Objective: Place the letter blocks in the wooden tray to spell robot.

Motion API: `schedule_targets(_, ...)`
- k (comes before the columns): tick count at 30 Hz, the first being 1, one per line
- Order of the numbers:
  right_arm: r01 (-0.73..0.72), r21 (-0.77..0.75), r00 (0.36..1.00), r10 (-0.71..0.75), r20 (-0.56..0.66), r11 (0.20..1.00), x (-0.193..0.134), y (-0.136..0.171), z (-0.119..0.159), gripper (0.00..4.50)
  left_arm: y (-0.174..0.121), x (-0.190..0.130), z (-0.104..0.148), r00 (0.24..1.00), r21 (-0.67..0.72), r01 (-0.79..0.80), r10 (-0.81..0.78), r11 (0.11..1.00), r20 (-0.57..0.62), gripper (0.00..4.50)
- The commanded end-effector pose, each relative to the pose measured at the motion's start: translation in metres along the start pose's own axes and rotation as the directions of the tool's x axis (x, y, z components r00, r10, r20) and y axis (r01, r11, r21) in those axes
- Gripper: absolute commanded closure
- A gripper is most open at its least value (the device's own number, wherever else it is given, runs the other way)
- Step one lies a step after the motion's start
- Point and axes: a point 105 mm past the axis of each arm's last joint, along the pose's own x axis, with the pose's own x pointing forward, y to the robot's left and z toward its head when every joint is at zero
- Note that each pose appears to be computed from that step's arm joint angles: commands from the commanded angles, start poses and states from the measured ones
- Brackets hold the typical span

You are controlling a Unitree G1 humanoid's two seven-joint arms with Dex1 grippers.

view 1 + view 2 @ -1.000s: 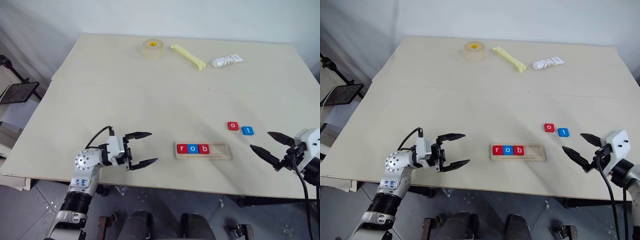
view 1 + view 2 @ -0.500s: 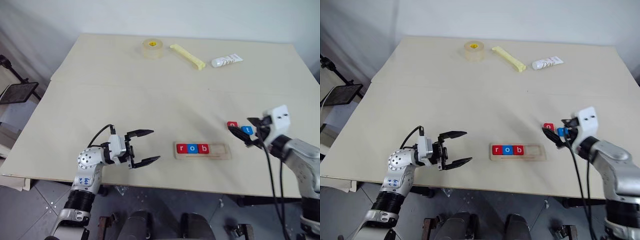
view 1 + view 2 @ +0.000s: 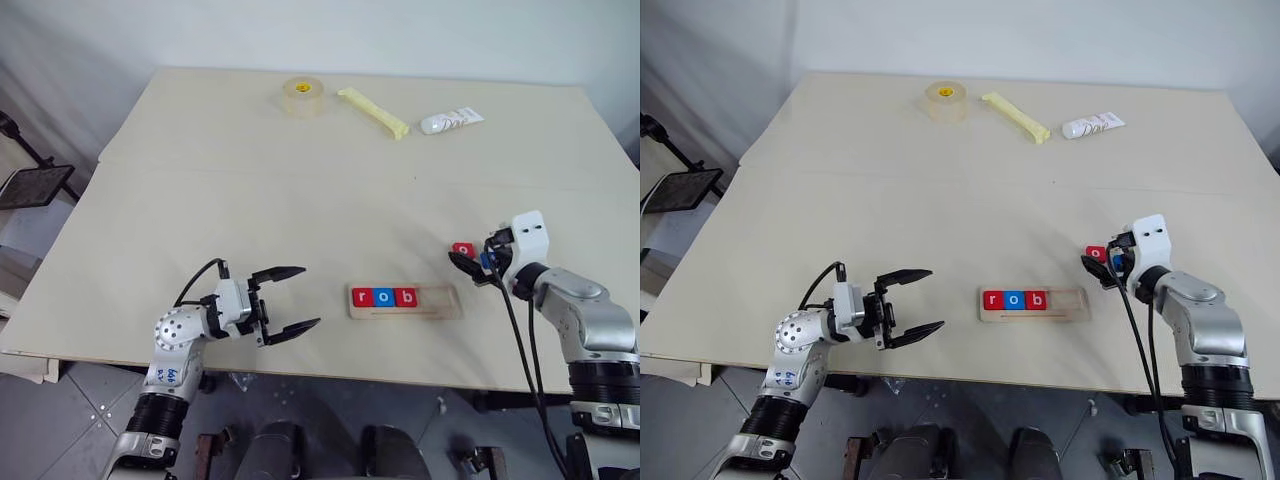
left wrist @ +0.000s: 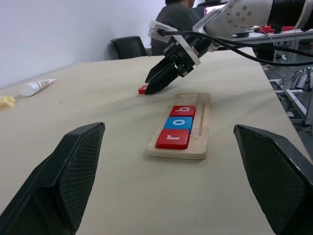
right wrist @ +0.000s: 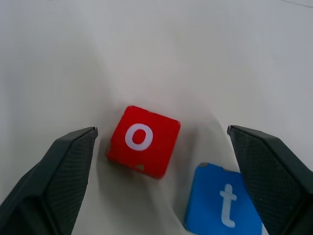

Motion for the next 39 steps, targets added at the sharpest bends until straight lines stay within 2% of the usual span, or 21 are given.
schedule_targets(1, 0.005, 0.005, 1.000, -0.004, -0.008, 1.000, 0.000, -0.001, 0.001, 0.91, -0.002, 0.000, 0.008, 1.000, 0.038, -0.008, 0.007, 0.999, 0.017, 0.00)
schedule_targets(7, -0.024, -0.002, 1.000, 0.024, -0.010, 1.000, -0.002, 0.007, 0.008, 3.01, -0.003, 0.001, 0.008, 1.000, 0.040, -0.016, 0.015, 0.999, 0.016, 0.00)
schedule_targets(18, -0.062, -0.058, 0.996, 0.065, 0.056, 0.996, -0.004, 0.015, 0.033, 3.04, -0.002, 0.000, 0.007, 1.000, 0.048, -0.024, 0.023, 0.999, 0.015, 0.00)
schedule_targets(21, -0.057, -0.055, 0.993, 0.062, 0.096, 0.997, -0.011, 0.013, 0.047, 3.04, -0.002, 0.000, 0.006, 1.000, 0.048, -0.021, 0.021, 0.999, 0.012, 0.00)
schedule_targets(24, -0.052, -0.064, 0.993, 0.058, 0.099, 0.997, -0.025, 0.012, 0.050, 3.04, -0.002, -0.001, 0.006, 1.000, 0.048, -0.008, 0.008, 0.999, 0.004, 0.00)
schedule_targets(27, -0.011, -0.050, 0.995, 0.016, 0.094, 0.999, -0.048, 0.010, 0.042, 3.04, -0.001, -0.002, 0.006, 1.000, 0.045, 0.001, -0.001, 0.999, 0.008, 0.00)
schedule_targets(32, 0.027, 0.077, 0.996, -0.034, 0.084, 0.997, -0.094, 0.036, -0.001, 3.04, 0.002, -0.003, 0.005, 0.999, 0.036, 0.052, -0.052, 0.998, 0.010, 0.00)
schedule_targets(39, 0.118, 0.153, 0.991, -0.127, 0.049, 0.981, -0.108, 0.048, -0.039, 3.04, 0.008, 0.002, 0.004, 0.997, 0.021, 0.070, -0.071, 0.997, 0.022, 0.00)
